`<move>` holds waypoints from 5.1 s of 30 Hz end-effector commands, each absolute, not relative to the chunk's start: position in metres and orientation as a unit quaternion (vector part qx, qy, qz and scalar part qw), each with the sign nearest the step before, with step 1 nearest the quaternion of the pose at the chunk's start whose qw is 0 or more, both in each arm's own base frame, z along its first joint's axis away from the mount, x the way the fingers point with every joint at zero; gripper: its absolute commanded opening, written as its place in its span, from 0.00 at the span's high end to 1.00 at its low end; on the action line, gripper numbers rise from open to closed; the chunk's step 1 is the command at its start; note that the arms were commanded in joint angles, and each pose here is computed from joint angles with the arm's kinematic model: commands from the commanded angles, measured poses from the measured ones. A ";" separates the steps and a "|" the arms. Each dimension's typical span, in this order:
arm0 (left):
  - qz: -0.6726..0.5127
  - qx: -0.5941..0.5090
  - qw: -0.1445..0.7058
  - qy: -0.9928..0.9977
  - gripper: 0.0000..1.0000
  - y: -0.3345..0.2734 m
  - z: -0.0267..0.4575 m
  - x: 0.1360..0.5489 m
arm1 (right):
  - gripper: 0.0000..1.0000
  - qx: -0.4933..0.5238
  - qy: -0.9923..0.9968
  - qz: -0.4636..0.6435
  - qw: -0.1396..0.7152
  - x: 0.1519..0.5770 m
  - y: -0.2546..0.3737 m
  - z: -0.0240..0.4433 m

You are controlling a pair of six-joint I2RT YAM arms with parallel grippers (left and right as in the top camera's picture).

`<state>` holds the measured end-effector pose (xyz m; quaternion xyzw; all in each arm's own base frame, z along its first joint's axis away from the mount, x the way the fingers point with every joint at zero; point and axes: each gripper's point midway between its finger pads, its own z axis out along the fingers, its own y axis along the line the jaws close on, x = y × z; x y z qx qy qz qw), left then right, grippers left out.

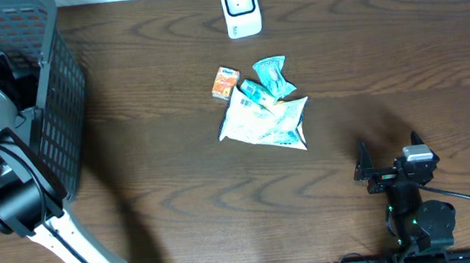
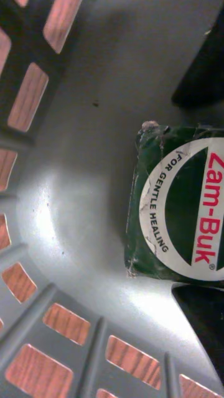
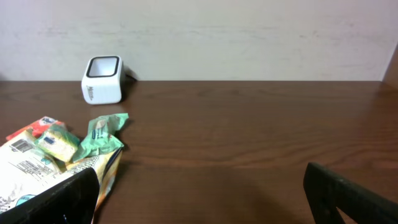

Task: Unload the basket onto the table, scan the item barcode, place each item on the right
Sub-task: 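Reach the left gripper into the basket and grasp the green Zam-Buk box, then carry the Zam-Buk box under the scanner and release it, then retract the left arm to rest and reach the right gripper toward the yellow bag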

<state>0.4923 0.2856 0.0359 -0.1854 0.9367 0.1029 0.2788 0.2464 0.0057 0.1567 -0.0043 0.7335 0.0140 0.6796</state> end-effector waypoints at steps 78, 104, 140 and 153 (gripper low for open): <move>0.010 0.038 0.028 0.999 0.02 -0.140 0.052 0.392 | 0.01 -0.009 0.734 0.013 0.679 0.246 0.007 0.156; -0.043 -0.129 0.226 0.965 0.02 -0.049 0.294 0.303 | 0.01 -0.009 0.734 0.013 0.679 0.246 0.007 0.156; -0.013 -0.237 0.180 0.955 0.02 0.007 0.281 0.285 | 0.01 -0.047 0.564 0.385 0.729 0.195 0.088 0.363; -0.013 -0.237 0.180 0.955 0.02 0.007 0.281 0.285 | 0.01 -0.178 0.835 0.352 0.384 0.312 0.144 0.299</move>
